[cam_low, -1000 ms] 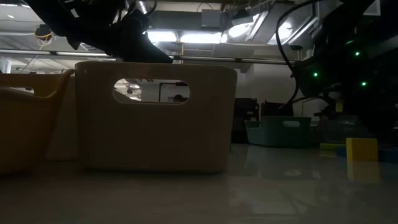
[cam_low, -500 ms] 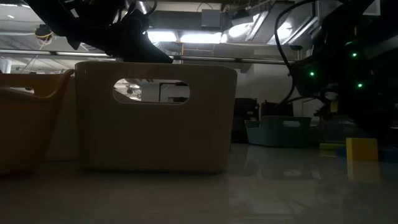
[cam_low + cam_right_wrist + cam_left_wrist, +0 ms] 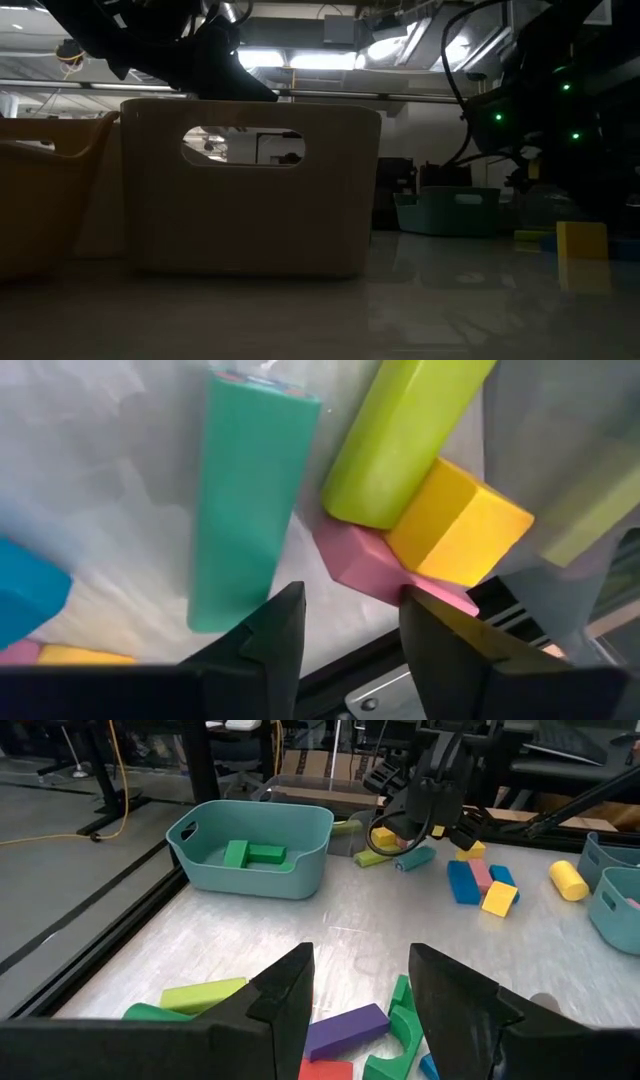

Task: Sort blocks
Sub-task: Put the pink block into the bottom green bin

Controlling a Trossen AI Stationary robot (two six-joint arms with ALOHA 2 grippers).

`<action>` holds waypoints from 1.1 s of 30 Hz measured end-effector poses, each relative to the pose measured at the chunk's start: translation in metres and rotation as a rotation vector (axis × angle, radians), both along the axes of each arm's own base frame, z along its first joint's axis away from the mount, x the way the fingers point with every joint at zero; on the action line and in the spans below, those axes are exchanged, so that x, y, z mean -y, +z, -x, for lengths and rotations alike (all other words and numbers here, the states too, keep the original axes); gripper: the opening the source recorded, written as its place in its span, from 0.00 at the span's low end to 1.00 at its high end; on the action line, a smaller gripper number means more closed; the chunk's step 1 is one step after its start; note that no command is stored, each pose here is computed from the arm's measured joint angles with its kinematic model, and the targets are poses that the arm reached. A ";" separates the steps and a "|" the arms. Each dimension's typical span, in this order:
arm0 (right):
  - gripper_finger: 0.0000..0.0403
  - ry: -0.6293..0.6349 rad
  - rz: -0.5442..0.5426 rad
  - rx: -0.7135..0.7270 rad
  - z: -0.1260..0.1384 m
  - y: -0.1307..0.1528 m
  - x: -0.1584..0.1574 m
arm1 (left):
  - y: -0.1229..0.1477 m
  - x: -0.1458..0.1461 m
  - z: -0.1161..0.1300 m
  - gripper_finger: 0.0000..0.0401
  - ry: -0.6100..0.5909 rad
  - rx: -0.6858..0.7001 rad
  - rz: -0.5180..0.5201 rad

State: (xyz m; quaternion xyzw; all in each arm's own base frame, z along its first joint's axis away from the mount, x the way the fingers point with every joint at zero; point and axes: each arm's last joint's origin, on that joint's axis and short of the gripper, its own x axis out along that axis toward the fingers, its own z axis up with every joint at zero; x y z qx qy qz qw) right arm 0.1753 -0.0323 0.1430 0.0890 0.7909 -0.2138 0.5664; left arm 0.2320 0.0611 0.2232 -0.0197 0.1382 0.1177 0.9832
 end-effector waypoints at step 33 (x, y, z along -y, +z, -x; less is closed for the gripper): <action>0.39 0.295 -0.094 0.204 -0.033 0.016 0.003 | 0.000 0.000 0.000 0.39 0.000 0.000 0.000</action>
